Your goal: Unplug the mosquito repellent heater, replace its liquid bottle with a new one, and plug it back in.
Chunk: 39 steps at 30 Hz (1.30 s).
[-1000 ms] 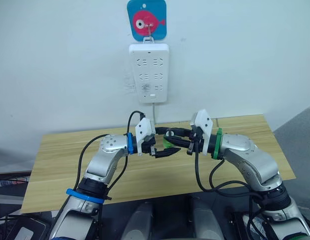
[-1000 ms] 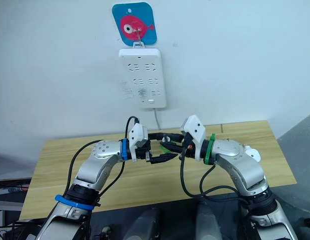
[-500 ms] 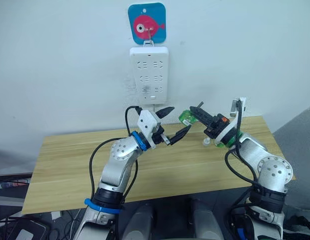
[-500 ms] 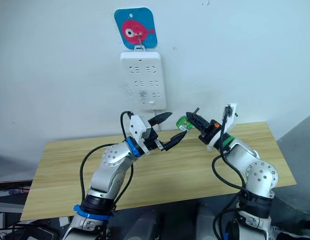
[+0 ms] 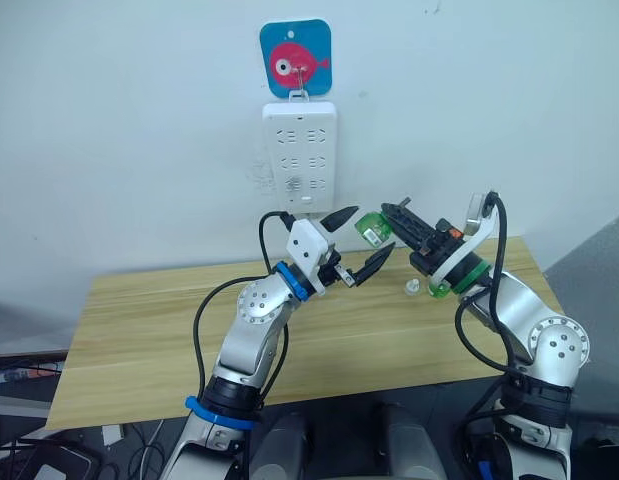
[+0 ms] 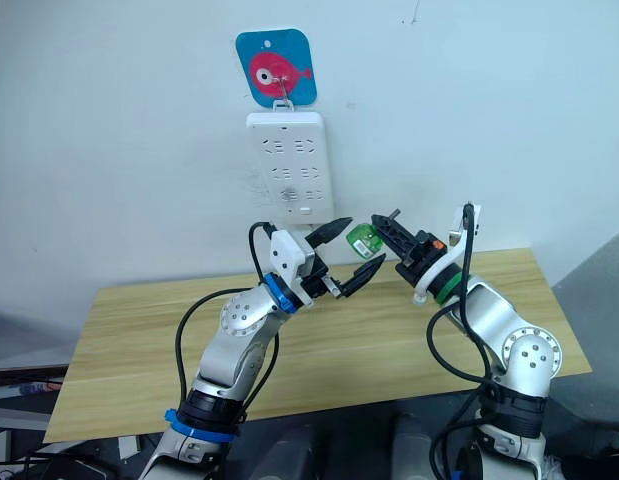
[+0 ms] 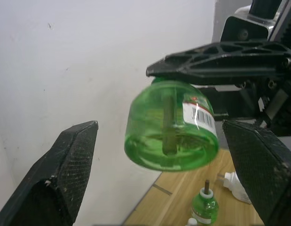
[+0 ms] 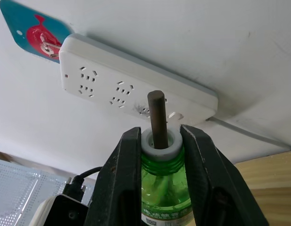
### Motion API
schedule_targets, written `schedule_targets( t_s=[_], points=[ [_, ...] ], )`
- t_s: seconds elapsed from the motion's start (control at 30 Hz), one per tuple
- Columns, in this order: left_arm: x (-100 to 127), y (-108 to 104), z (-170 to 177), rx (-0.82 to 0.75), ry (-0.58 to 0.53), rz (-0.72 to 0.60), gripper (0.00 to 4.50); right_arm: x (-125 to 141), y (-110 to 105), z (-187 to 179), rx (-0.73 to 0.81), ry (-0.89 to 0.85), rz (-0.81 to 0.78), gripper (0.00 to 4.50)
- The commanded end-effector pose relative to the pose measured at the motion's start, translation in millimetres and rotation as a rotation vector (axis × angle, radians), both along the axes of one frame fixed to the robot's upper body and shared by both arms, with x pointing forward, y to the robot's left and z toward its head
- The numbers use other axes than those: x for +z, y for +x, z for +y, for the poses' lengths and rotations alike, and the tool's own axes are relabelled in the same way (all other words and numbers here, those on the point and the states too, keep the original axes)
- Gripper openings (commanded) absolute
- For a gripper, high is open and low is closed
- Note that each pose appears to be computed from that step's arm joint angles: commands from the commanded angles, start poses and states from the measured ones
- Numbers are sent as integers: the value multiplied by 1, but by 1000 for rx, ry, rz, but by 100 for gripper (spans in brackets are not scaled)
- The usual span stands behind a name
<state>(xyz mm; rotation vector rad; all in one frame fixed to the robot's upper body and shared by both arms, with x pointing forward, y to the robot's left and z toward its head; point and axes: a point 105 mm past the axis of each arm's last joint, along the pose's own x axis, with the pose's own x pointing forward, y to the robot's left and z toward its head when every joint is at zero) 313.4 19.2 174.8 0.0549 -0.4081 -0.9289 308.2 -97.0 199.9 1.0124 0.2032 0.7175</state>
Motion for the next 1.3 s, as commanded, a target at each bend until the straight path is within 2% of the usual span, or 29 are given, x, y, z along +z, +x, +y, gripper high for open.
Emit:
schedule_targets(
  t_s=[0.03, 0.13, 0.33, 0.5, 0.67, 0.8, 0.97, 1.0, 1.13, 1.3],
  points=[
    [12, -6, -5, -10, -35, -52, 325, 15, -5, 1, 15, 35, -42, 85],
    [12, -6, -6, -9, -35, -53, 232, 15, -5, 1, 13, 43, -36, 85],
    [10, -5, -5, 1, -22, -56, 227, 20, -6, 4, 28, 68, -41, 85],
    [11, 1, -2, 18, -17, -59, 227, 17, -16, 10, 100, 10, -48, 261],
    [10, 2, 0, -15, 26, -81, 227, -5, -37, -8, 205, -178, -21, 447],
    [9, 6, 10, -20, 40, -66, 227, -26, -57, -47, 270, -432, 44, 449],
    [-2, 4, 19, -25, 73, -48, 227, -69, -29, -148, 90, -1034, 172, 449],
    [-2, 5, 20, -16, 75, -49, 227, -73, -22, -165, 53, -1108, 180, 449],
    [-3, 7, 21, 5, 70, -53, 227, -86, 1, -201, -19, -1250, 225, 449],
    [-4, 2, 15, -22, 125, -109, 227, -107, 19, -215, 0, -1322, 306, 449]
  ],
)
